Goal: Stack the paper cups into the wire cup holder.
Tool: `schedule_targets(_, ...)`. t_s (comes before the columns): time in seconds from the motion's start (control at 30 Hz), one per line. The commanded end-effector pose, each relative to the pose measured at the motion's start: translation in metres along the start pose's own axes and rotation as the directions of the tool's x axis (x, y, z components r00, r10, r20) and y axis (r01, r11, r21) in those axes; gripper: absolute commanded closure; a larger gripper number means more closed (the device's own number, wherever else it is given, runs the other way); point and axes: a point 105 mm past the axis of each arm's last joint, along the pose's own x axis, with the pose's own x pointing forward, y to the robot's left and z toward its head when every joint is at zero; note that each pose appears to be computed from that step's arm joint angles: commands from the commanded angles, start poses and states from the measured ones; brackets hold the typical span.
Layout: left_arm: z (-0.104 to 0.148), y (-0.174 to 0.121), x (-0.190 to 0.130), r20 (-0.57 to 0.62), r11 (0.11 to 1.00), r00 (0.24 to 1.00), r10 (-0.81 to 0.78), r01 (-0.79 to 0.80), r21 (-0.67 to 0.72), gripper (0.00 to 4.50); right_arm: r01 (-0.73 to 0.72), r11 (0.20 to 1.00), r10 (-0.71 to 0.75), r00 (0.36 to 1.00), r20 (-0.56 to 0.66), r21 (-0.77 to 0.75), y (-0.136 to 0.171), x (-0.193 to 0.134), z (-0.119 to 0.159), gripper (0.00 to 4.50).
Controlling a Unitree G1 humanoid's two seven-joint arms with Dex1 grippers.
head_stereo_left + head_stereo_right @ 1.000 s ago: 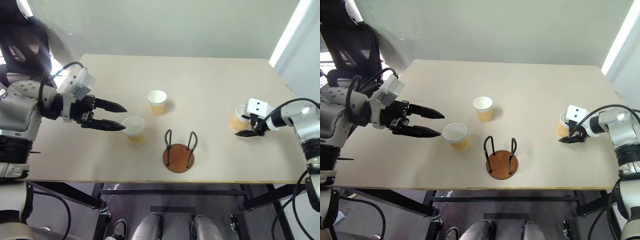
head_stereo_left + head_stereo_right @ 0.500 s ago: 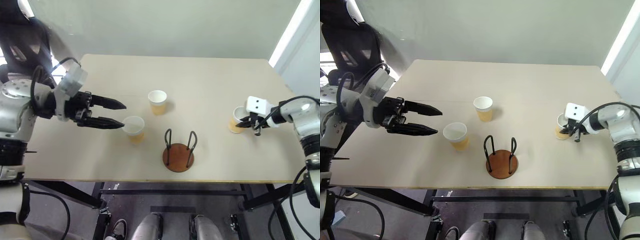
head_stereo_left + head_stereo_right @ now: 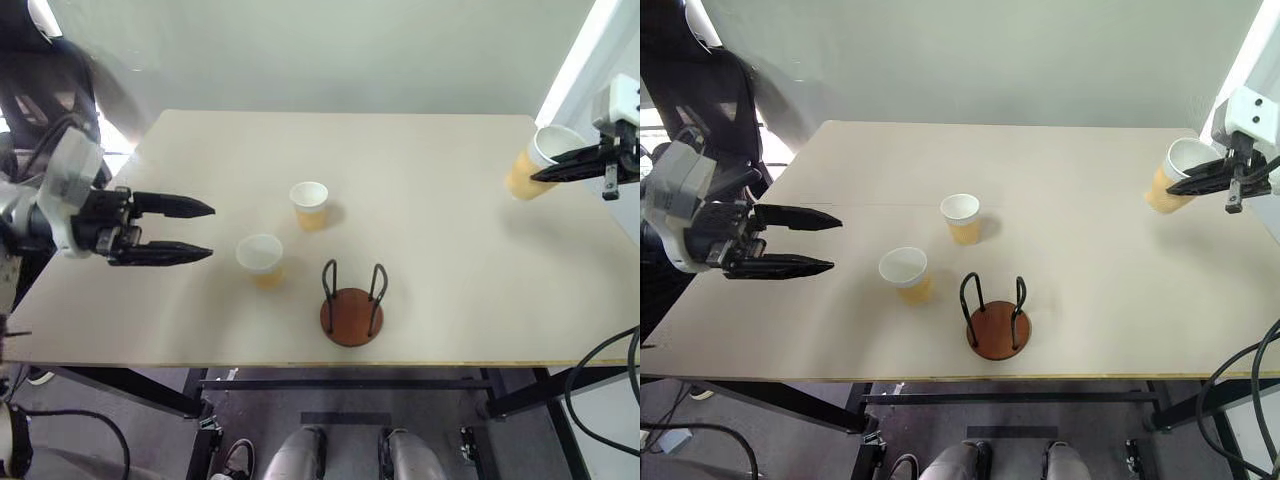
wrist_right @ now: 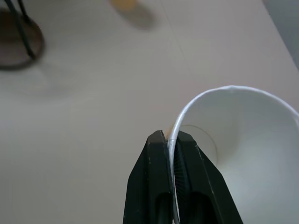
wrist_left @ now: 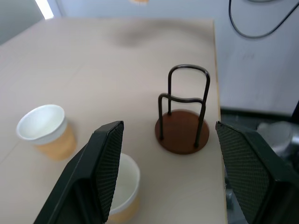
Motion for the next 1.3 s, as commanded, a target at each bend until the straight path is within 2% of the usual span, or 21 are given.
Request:
schedule_targets(0.03,0.004,-0.006,-0.003,0.067,0.999,0.997,0.031,-0.033,0.029,1.13,-0.032,0.998,0.038,0.994,0.102,-0.062,0.011,-0.002,0.034,4.41)
schedule_targets(0.2,-0.006,-0.012,0.000,0.196,0.993,0.974,0.117,-0.112,-0.036,1.13,-0.068,0.994,0.080,0.986,0.148,-0.087,0.023,0.002,0.051,4.41)
schedule_targets(0.3,-0.017,-0.020,0.003,0.217,0.988,0.965,0.146,-0.129,-0.090,1.13,-0.019,0.995,0.035,0.984,0.173,-0.096,0.012,-0.008,0.060,4.41)
schedule_targets(0.43,-0.017,-0.024,0.003,0.248,0.984,0.954,0.170,-0.150,-0.097,1.13,-0.001,0.995,0.021,0.980,0.200,-0.101,0.006,-0.020,0.071,4.41)
schedule_targets(0.6,-0.023,-0.027,-0.001,0.273,0.978,0.942,0.197,-0.169,-0.122,1.13,-0.046,0.992,0.083,0.934,0.346,-0.115,0.012,-0.029,0.110,4.41)
schedule_targets(0.77,-0.028,-0.028,-0.002,0.275,0.973,0.937,0.215,-0.183,-0.138,1.13,-0.199,0.971,0.239,0.855,0.460,-0.134,0.052,-0.005,0.147,4.41)
schedule_targets(0.87,-0.034,-0.026,-0.001,0.258,0.971,0.941,0.220,-0.186,-0.150,1.13,-0.238,0.968,0.245,0.828,0.504,-0.080,0.079,0.034,0.160,4.41)
schedule_targets(1.07,-0.036,-0.022,0.004,0.244,0.975,0.949,0.198,-0.166,-0.145,1.13,-0.274,0.961,0.222,0.831,0.510,0.027,0.118,0.091,0.166,4.41)
schedule_targets(1.3,-0.036,-0.020,0.006,0.238,0.979,0.954,0.184,-0.155,-0.135,1.13,-0.333,0.942,0.274,0.844,0.460,0.051,0.145,0.108,0.159,4.41)
